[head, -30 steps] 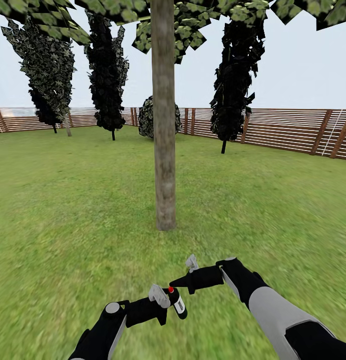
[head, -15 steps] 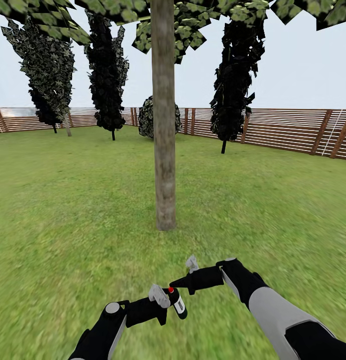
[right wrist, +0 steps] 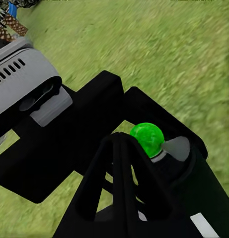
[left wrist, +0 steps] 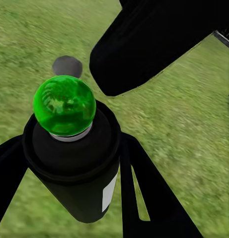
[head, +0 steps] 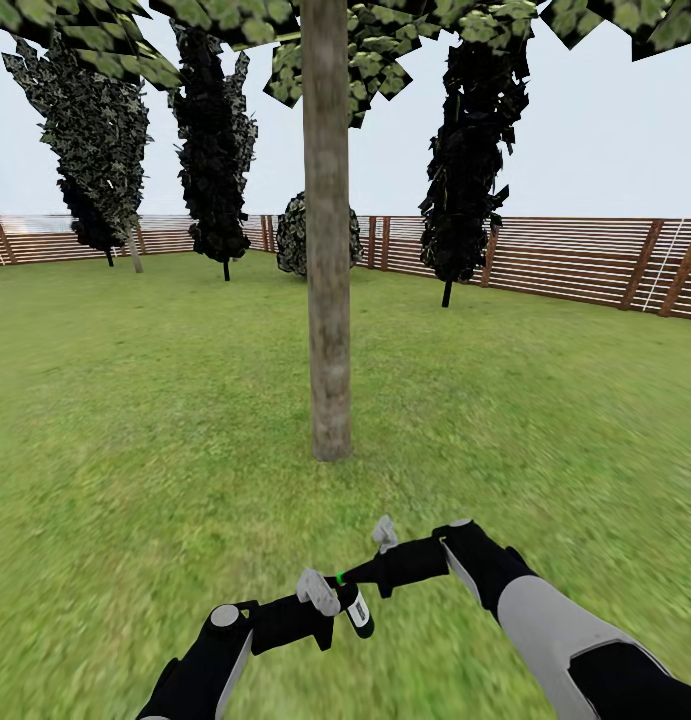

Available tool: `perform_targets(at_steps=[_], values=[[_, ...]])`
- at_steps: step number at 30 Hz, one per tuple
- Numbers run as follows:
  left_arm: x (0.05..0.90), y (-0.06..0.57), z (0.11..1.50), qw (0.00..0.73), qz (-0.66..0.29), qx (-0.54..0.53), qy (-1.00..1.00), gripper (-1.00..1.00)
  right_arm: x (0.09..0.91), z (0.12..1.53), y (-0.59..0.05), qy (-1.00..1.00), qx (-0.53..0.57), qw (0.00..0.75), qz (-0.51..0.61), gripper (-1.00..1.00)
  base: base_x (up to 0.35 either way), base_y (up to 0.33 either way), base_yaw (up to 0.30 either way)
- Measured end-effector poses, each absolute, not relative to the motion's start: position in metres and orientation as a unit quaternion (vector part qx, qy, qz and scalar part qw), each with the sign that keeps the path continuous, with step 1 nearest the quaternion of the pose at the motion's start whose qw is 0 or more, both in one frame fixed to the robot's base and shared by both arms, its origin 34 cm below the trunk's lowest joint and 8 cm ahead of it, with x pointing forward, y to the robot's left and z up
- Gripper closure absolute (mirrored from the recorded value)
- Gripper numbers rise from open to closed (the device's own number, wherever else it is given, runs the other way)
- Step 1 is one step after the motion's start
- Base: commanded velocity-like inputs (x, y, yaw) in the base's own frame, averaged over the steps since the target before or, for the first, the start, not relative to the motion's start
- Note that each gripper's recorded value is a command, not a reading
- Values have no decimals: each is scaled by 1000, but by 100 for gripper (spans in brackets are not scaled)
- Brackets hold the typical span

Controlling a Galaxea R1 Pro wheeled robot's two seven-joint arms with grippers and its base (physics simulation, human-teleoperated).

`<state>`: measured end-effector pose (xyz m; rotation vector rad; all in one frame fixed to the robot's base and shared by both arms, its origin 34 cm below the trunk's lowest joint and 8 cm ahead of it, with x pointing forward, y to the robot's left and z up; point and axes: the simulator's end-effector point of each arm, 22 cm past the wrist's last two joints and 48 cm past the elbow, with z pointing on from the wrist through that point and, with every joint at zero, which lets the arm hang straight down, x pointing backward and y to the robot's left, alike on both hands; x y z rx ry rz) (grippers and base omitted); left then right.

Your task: In the garden, pick up the pesticide atomizer on the floor and spray pesticide onto both trees until each tree trunk is fully covered.

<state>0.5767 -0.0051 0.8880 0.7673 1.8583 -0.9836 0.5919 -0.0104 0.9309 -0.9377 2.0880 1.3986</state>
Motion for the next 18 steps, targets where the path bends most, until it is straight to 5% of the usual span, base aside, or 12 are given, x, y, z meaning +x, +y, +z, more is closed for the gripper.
perform_targets(at_steps=[18], values=[[577, -5, 888, 437, -395, 308, 747, 100, 678, 915, -79, 831, -298, 321, 342, 100, 0, 0, 0]])
